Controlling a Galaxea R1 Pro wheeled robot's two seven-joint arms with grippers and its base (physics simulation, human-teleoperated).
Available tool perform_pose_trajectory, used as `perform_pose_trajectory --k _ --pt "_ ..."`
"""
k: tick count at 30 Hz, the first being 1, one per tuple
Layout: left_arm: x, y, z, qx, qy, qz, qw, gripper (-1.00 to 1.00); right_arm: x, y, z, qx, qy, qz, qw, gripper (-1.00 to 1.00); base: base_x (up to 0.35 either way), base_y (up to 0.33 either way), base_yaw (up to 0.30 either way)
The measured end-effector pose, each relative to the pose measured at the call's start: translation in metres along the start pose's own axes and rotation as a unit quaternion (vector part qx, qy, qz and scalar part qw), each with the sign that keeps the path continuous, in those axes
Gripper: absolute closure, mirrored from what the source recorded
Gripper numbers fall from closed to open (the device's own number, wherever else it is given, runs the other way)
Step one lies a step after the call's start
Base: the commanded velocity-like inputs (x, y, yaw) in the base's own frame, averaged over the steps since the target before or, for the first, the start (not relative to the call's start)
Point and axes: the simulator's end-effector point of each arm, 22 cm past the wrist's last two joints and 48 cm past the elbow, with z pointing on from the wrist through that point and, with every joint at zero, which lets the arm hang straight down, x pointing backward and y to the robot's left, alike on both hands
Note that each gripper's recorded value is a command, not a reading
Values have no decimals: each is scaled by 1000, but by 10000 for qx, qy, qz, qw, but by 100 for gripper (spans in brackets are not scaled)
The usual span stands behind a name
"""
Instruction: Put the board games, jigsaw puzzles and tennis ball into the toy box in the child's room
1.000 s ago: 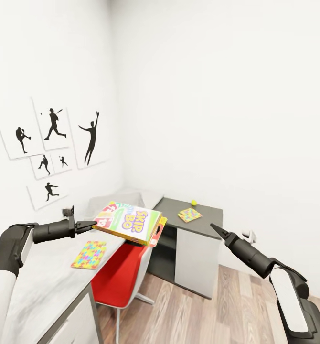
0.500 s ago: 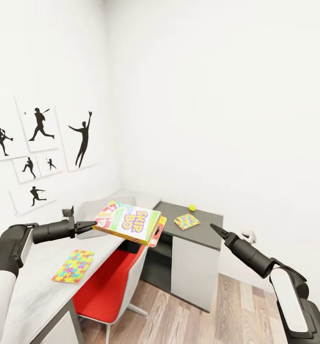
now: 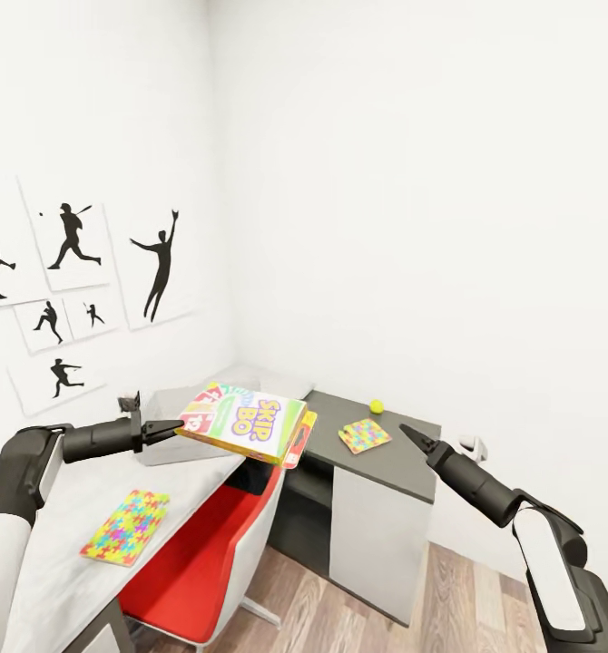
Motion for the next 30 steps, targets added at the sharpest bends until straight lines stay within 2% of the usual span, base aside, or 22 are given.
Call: perform_pose_trajectory --k 24,30 --pt "1 0 0 1 4 -8 10000 100 1 -1 0 15 13 2 10000 -100 246 -165 290" --pt "1 0 1 2 5 -13 10000 100 1 -1 0 14 12 4 10000 -100 227 -52 291"
